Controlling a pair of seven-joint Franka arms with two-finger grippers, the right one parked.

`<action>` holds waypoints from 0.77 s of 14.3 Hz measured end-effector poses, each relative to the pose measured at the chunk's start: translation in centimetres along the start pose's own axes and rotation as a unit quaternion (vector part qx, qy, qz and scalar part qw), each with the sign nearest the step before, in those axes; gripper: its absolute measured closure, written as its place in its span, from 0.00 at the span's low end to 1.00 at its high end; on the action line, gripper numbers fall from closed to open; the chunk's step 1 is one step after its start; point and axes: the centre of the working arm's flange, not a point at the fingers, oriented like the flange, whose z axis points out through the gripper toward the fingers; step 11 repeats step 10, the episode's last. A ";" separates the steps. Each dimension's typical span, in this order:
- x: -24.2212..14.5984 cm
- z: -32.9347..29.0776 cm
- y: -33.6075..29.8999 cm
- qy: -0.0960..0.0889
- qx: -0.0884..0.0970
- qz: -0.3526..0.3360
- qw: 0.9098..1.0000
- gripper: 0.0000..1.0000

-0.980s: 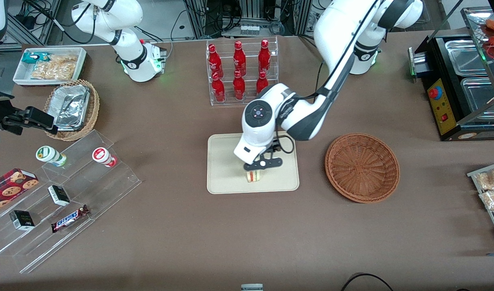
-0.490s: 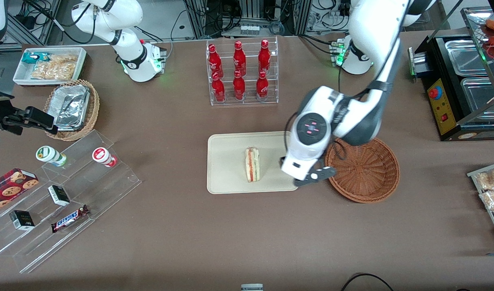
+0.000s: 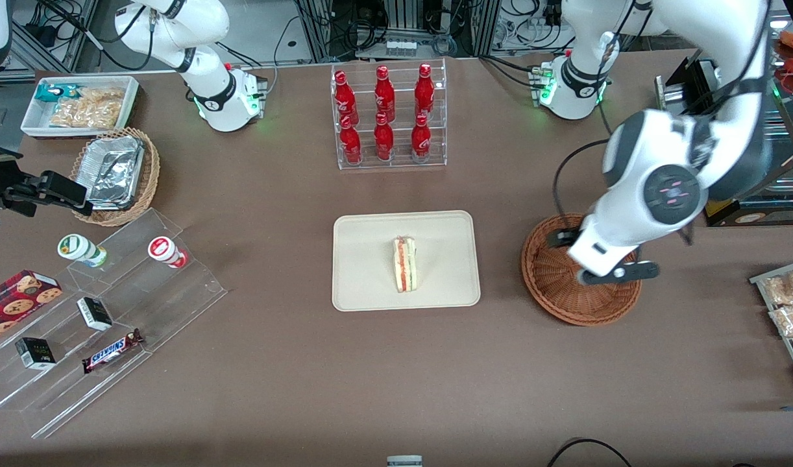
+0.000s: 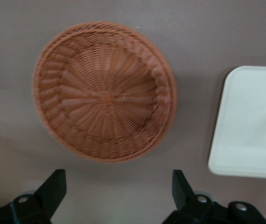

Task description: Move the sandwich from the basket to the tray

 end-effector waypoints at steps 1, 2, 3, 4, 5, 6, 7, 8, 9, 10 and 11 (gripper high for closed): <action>-0.7 -1.4 -1.9 -0.001 -0.002 0.006 1.000 0.00; -1.5 -2.8 -3.7 -0.002 -0.004 0.009 1.000 0.00; -2.3 -4.0 -5.3 -0.003 -0.007 0.016 1.000 0.00; -3.1 -5.2 -6.8 -0.003 -0.009 0.029 1.000 0.00; -3.8 -6.1 -7.9 -0.001 -0.011 0.038 0.999 0.00; -4.4 -7.0 -8.7 0.004 -0.013 0.043 0.999 0.00; -4.8 -7.9 -9.4 0.012 -0.014 0.043 0.999 0.00; -5.1 -8.8 -10.0 0.022 -0.016 0.041 0.999 0.00; -5.2 -9.8 -10.4 0.033 -0.018 0.039 0.999 0.00; -5.3 -10.7 -10.8 0.042 -0.019 0.036 0.998 0.00; -5.3 -10.7 -10.8 0.042 -0.019 0.036 0.998 0.00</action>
